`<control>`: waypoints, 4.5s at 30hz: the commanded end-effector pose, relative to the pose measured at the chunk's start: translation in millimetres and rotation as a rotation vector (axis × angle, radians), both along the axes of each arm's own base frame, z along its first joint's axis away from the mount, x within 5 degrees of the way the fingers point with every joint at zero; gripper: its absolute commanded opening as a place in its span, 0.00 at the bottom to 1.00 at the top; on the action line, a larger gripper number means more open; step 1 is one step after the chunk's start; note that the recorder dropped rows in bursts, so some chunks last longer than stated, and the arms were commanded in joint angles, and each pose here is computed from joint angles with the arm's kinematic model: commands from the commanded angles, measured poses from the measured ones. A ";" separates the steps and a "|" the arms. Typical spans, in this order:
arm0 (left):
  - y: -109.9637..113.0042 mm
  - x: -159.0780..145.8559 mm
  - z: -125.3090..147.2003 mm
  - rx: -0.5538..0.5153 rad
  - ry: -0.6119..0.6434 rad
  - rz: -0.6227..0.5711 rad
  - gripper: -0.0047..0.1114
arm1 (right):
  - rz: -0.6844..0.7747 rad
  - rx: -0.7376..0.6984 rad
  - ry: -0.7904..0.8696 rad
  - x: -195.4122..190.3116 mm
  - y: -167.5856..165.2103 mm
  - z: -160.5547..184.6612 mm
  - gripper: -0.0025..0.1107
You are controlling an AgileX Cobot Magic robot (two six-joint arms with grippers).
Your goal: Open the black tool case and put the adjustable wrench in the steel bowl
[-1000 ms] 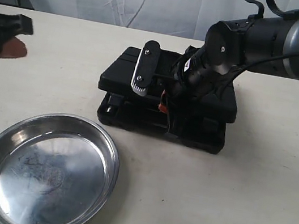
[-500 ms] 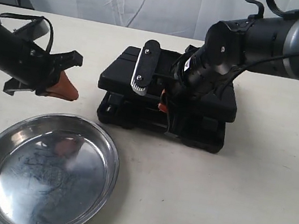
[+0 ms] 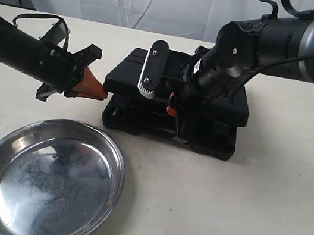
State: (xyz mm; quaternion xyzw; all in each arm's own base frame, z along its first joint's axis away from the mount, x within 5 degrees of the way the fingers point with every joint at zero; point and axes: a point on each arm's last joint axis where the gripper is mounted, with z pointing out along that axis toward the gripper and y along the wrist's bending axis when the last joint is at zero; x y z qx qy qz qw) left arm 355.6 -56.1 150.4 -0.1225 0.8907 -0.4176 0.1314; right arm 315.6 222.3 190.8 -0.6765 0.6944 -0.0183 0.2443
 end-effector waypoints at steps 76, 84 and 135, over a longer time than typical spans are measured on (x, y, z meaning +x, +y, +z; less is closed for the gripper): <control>-0.8 9.0 10.8 -0.032 -0.056 0.010 0.04 | -0.057 0.122 -0.125 18.5 10.8 -7.9 0.02; -0.8 9.0 10.8 -0.032 -0.056 0.010 0.04 | -0.032 0.178 -0.297 29.4 15.0 2.7 0.02; 11.0 -88.9 105.3 0.262 -0.607 0.010 0.04 | -0.469 0.339 0.147 70.3 -64.6 58.0 0.02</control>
